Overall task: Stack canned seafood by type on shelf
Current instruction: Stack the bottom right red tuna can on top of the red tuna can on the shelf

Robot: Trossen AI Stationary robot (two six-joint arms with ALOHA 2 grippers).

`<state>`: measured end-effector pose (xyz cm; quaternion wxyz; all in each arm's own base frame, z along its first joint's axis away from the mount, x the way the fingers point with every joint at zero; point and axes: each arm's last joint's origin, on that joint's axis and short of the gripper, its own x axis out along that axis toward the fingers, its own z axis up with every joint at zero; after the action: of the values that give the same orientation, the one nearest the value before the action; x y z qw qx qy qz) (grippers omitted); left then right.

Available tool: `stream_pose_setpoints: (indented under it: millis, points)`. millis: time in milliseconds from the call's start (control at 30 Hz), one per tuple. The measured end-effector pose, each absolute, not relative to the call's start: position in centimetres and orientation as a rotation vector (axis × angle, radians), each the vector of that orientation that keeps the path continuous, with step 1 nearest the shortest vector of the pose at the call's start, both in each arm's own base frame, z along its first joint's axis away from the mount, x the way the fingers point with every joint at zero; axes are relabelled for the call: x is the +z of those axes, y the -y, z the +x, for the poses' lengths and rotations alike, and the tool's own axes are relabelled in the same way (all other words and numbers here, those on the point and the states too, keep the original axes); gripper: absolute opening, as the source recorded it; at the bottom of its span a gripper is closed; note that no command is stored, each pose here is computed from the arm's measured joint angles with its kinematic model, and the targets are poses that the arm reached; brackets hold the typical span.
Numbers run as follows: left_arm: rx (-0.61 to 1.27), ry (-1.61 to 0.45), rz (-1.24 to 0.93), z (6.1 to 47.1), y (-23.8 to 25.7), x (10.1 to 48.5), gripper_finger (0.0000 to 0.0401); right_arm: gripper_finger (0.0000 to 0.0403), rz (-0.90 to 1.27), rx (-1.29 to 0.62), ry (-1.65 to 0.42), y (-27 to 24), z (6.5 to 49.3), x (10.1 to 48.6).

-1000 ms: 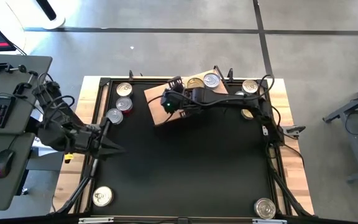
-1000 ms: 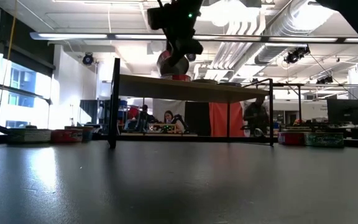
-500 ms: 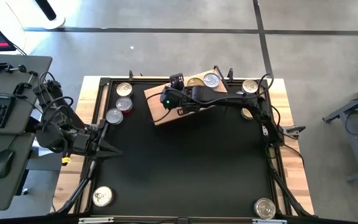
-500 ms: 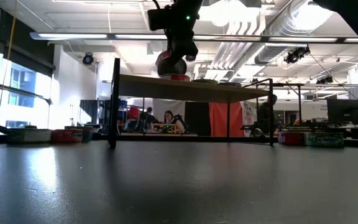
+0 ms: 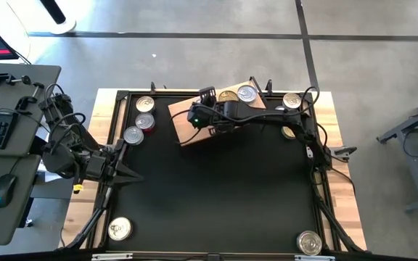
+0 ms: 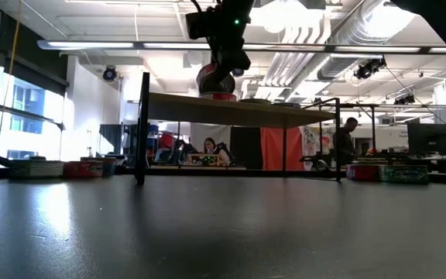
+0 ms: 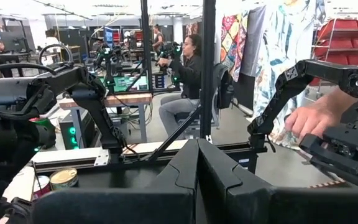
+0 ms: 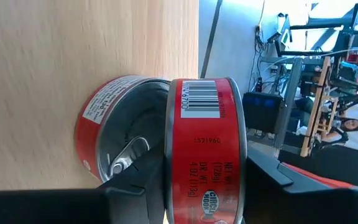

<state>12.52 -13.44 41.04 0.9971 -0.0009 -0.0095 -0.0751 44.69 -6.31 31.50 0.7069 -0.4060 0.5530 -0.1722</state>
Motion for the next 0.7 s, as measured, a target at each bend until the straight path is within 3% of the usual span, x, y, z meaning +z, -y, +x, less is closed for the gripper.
stream_pose_setpoints:
  millis: [367,700]
  points:
    - [-0.151,0.007,0.004,12.53,13.46,40.88,0.0000,0.0146,-0.864,-0.270,-1.202,5.94,44.69,31.53]
    - [-0.150,-0.009,0.012,12.54,13.45,40.67,0.0000,0.0146,-0.815,-0.366,-1.205,6.13,44.52,31.57]
